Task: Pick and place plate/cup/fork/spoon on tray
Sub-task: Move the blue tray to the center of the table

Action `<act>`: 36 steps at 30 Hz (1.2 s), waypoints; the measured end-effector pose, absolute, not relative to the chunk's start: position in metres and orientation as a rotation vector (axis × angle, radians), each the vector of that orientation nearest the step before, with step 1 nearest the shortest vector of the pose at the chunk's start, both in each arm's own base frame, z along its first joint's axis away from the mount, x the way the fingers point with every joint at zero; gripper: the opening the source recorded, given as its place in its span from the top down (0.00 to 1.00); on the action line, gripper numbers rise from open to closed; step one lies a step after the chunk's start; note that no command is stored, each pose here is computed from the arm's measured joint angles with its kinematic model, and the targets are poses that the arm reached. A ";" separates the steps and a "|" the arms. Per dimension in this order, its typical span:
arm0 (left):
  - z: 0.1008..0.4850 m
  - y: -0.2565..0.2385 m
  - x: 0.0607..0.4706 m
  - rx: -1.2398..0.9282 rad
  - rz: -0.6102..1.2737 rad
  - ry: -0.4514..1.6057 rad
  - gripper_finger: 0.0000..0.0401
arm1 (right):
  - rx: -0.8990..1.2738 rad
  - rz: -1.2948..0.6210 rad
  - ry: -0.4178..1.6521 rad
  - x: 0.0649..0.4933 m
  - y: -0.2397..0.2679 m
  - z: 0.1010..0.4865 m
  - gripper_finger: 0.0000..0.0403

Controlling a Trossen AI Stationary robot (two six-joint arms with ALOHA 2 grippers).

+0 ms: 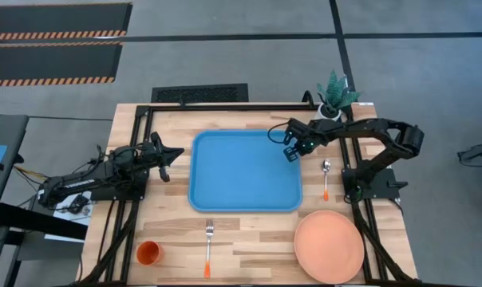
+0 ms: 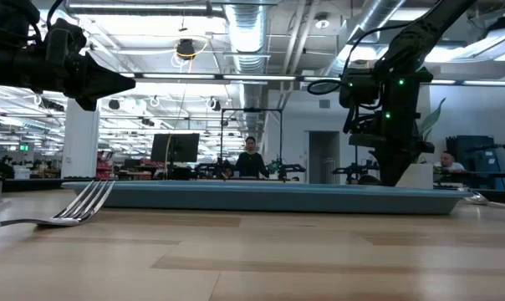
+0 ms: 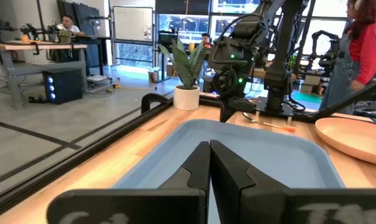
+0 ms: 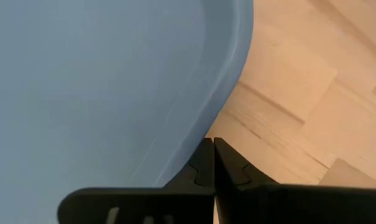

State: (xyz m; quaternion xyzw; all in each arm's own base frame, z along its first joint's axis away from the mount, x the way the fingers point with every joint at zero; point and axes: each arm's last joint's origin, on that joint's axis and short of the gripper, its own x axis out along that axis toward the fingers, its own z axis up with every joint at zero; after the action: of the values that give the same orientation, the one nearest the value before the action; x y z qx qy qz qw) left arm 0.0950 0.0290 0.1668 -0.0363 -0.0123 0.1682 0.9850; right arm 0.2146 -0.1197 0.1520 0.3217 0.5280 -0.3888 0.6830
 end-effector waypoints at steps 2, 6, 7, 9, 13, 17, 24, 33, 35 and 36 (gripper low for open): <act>0.167 0.029 0.095 -0.073 0.338 -0.025 1.00 | 0.721 -0.870 1.185 0.215 -0.120 0.152 0.98; 0.167 0.029 0.095 -0.073 0.338 -0.025 1.00 | 0.713 -0.863 1.192 0.214 -0.119 0.153 0.98; 0.167 0.029 0.095 -0.073 0.338 -0.025 1.00 | 0.708 -0.859 1.192 0.214 -0.119 0.154 0.98; 0.167 0.029 0.095 -0.073 0.338 -0.025 1.00 | 0.709 -0.854 1.184 0.213 -0.120 0.155 0.98; 0.167 0.029 0.095 -0.073 0.338 -0.024 1.00 | 0.732 -0.879 1.151 0.211 -0.128 0.156 0.98; 0.167 0.029 0.095 -0.073 0.338 -0.024 1.00 | 0.732 -0.896 1.061 0.213 -0.139 0.158 0.98; 0.167 0.029 0.095 -0.073 0.338 -0.025 1.00 | 0.727 -0.929 0.952 0.214 -0.154 0.162 0.98; 0.167 0.029 0.095 -0.073 0.338 -0.025 1.00 | 0.729 -0.964 0.994 0.212 -0.149 0.162 0.98; 0.167 0.029 0.095 -0.073 0.338 -0.025 1.00 | 0.738 -0.997 1.031 0.210 -0.144 0.160 0.98; 0.167 0.029 0.095 -0.073 0.338 -0.025 1.00 | 0.740 -1.012 1.054 0.209 -0.142 0.160 0.98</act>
State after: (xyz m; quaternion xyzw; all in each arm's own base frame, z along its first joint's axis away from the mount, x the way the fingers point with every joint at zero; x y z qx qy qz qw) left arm 0.0950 0.0290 0.1668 -0.0363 -0.0123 0.1682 0.9850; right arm 0.2090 -0.1419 0.1595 0.3302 0.4700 -0.4513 0.6830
